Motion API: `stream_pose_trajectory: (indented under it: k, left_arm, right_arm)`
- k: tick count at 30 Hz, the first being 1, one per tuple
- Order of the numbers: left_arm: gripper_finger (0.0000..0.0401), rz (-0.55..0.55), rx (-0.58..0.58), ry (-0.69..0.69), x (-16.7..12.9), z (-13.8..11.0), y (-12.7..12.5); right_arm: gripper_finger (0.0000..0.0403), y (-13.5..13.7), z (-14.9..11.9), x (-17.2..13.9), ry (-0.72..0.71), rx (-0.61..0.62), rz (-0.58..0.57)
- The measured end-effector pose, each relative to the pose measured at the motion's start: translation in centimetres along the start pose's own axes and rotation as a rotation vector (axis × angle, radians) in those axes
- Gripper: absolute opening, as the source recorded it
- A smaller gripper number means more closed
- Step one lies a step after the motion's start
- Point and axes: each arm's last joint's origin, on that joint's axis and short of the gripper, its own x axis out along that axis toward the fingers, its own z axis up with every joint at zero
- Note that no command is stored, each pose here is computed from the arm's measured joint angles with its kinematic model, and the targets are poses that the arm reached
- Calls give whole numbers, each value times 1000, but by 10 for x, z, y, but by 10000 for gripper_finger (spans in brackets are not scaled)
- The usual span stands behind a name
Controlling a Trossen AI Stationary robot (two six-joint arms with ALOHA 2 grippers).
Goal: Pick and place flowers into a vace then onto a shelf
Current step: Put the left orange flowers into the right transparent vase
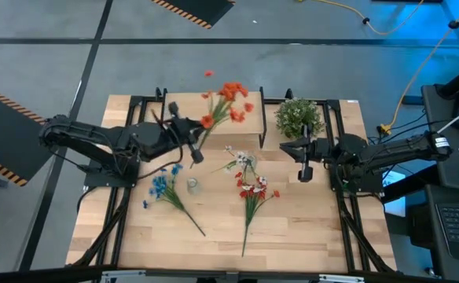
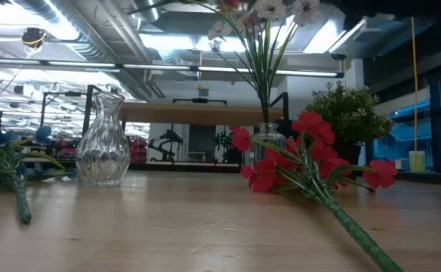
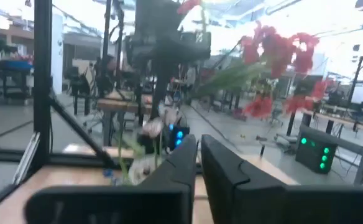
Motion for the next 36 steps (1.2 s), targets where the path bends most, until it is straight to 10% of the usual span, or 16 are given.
stream_pose_trajectory:
  k: [16,36]
  left_arm:
    - [3,-227,74,-297,24,15,-13]
    - [3,-341,78,-465,21,26,-11]
  right_arm:
    - [164,10,34,76,67,-35,35]
    - [182,19,33,131,21,-64,29]
